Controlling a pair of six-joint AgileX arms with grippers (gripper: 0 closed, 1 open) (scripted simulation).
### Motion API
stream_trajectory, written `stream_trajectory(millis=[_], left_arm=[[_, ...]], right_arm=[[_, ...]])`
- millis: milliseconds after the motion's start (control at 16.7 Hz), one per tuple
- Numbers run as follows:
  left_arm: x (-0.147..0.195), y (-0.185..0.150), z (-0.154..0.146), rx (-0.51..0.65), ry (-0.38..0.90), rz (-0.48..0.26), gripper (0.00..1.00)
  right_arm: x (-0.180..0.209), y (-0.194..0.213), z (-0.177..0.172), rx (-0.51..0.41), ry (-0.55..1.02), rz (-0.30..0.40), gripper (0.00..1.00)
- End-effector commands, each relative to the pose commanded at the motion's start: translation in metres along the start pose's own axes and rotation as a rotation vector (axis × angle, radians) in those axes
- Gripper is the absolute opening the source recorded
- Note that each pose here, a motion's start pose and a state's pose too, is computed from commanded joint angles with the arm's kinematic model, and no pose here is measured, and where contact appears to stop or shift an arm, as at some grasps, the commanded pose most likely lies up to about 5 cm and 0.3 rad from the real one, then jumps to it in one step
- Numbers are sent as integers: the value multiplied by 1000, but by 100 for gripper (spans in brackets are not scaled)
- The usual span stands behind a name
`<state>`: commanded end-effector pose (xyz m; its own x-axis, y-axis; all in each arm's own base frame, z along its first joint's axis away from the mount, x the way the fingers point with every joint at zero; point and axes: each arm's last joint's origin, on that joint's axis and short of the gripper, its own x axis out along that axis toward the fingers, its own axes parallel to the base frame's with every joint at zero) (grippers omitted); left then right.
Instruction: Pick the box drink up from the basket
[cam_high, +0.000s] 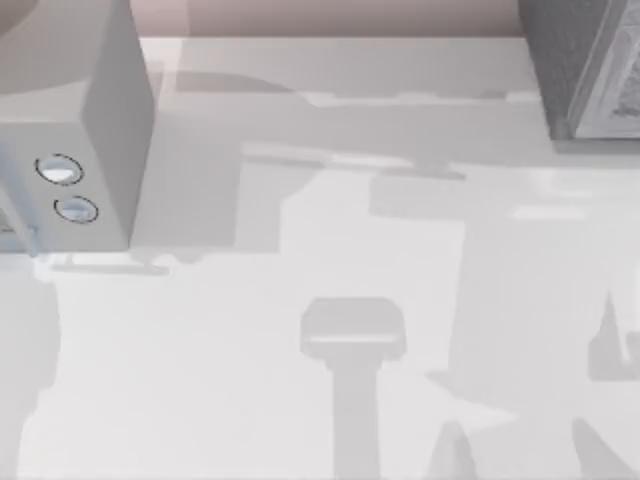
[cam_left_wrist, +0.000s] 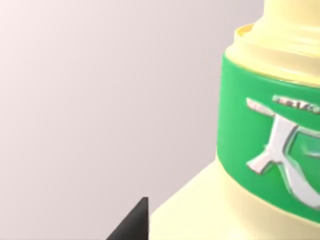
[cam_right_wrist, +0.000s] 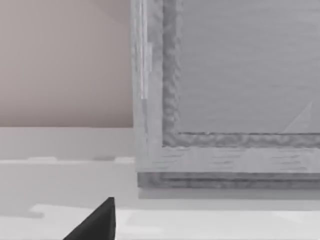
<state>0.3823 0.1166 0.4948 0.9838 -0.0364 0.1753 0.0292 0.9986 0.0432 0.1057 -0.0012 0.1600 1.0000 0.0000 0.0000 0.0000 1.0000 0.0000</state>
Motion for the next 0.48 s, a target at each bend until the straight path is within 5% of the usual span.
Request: stream_trajectory(millis=[240, 480], left_arm=[[14, 16, -41, -34, 146, 21, 0], [16, 19, -46, -38, 164, 23, 0]], right_arm=[[0, 0, 0, 0, 0, 0, 100], [0, 0, 0, 0, 0, 0, 100]])
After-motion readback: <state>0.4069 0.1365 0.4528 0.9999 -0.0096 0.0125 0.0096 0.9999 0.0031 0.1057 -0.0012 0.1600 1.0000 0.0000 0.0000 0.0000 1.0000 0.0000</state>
